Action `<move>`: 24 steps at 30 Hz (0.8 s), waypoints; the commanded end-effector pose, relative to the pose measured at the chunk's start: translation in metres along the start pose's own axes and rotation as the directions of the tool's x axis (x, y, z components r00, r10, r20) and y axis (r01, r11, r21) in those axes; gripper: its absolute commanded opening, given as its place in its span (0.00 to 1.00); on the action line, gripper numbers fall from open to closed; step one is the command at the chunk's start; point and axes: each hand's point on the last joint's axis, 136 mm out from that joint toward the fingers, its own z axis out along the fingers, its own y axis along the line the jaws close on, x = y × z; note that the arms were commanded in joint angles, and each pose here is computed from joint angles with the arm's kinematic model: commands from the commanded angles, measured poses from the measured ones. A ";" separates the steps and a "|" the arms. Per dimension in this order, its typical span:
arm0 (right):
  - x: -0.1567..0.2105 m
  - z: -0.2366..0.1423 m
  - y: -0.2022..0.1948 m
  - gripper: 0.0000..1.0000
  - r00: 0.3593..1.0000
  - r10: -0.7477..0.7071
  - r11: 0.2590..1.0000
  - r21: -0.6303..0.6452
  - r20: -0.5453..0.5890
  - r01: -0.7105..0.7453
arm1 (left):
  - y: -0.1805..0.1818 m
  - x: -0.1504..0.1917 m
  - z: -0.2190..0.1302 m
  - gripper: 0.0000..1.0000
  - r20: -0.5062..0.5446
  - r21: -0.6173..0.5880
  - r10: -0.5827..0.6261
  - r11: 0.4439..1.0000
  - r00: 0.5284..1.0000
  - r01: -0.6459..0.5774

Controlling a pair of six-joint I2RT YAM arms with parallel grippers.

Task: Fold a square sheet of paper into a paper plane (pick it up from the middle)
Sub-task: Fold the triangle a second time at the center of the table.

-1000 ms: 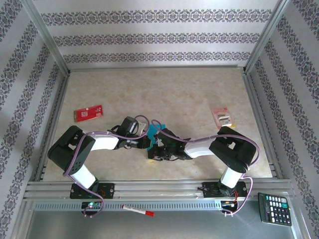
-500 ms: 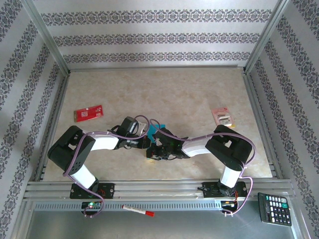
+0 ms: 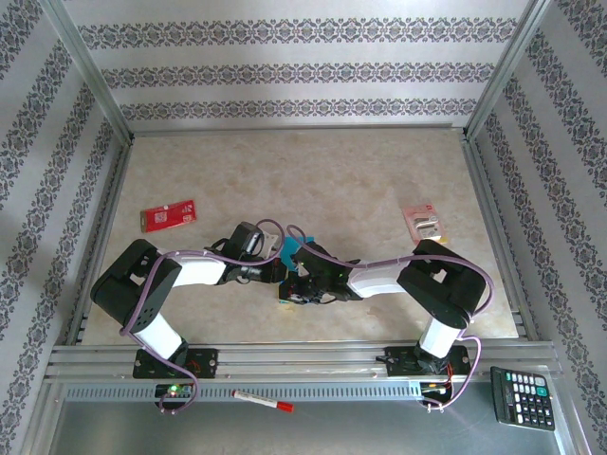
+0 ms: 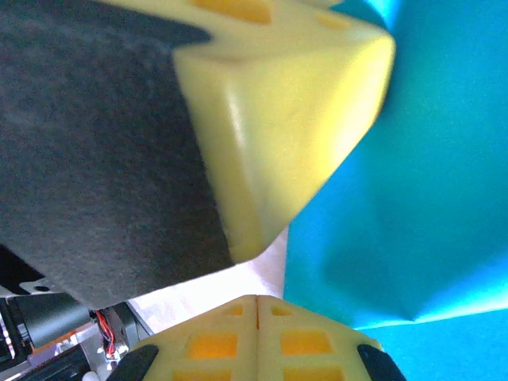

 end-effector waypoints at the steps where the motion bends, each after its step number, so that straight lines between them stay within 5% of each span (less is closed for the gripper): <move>1: 0.002 0.006 -0.003 0.00 1.000 0.006 1.000 0.012 -0.013 -0.006 | 0.036 0.039 0.006 0.00 -0.114 -0.141 -0.070 0.989 0.991 0.054; 10: 0.008 0.005 -0.016 0.00 0.999 0.028 0.999 0.040 -0.029 -0.027 | 0.036 0.039 0.006 0.00 -0.118 -0.143 -0.071 0.988 0.990 0.054; 17: -0.026 -0.032 0.012 0.00 0.997 0.015 0.998 -0.058 0.078 -0.011 | 0.036 0.039 0.007 0.00 -0.118 -0.143 -0.074 0.988 0.990 0.056; 24: -0.052 -0.050 -0.004 0.00 0.986 0.047 0.999 -0.032 0.161 -0.043 | 0.036 0.040 0.007 0.00 -0.121 -0.144 -0.074 0.988 0.990 0.057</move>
